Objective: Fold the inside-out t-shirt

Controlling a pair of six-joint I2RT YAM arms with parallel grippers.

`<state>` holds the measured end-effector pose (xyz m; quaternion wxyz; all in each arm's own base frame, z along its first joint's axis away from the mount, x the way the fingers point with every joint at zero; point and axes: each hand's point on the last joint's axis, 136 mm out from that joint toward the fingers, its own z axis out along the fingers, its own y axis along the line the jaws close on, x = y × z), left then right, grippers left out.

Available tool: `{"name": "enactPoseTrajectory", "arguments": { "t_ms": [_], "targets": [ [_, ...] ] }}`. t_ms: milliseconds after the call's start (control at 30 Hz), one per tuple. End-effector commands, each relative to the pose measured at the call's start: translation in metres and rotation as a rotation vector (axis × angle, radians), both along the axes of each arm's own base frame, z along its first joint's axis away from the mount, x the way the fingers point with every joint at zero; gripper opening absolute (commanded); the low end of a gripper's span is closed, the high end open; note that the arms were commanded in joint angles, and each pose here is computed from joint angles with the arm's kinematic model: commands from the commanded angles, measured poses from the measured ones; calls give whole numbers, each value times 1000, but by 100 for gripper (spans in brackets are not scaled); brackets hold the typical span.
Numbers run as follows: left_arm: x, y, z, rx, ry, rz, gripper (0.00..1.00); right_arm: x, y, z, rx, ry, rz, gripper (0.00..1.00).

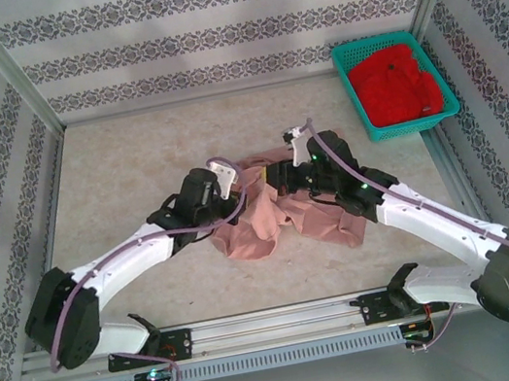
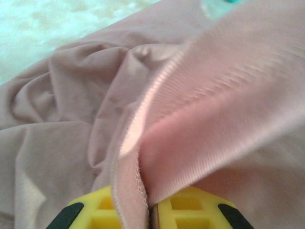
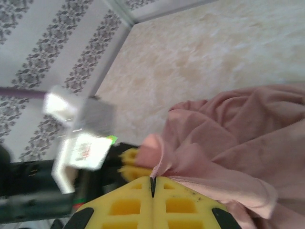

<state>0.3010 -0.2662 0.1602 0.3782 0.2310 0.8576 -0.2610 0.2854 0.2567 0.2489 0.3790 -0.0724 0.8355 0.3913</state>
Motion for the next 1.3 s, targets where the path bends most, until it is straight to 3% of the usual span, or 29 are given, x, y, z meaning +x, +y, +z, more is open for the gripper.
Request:
{"name": "enactPoseTrajectory", "arguments": {
  "t_ms": [0,233,400,533,733,867,1033,1267],
  "targets": [
    [-53,-21,41,-176,7,-248,12,6,-29,0,-134,-56,-85,0],
    [-105,-28,58,-362,101,-440,6,18,-58,3,-230,-85,-99,0],
    [-114,-26,44,-327,120,-476,6,21,-71,0,-276,-51,-78,0],
    [-104,-15,28,-263,91,-405,8,21,-72,-10,-286,1,-36,0],
    [-77,3,13,-148,44,-241,37,8,-52,-32,-250,85,77,0],
    [-72,5,10,-125,43,-215,53,5,-45,-38,-231,107,103,0],
    [-61,-7,6,-125,70,-197,61,1,-44,-41,-236,121,112,0],
    [-16,-21,-7,-47,85,-90,58,-3,-46,-39,-237,117,106,0]
  ]
}}
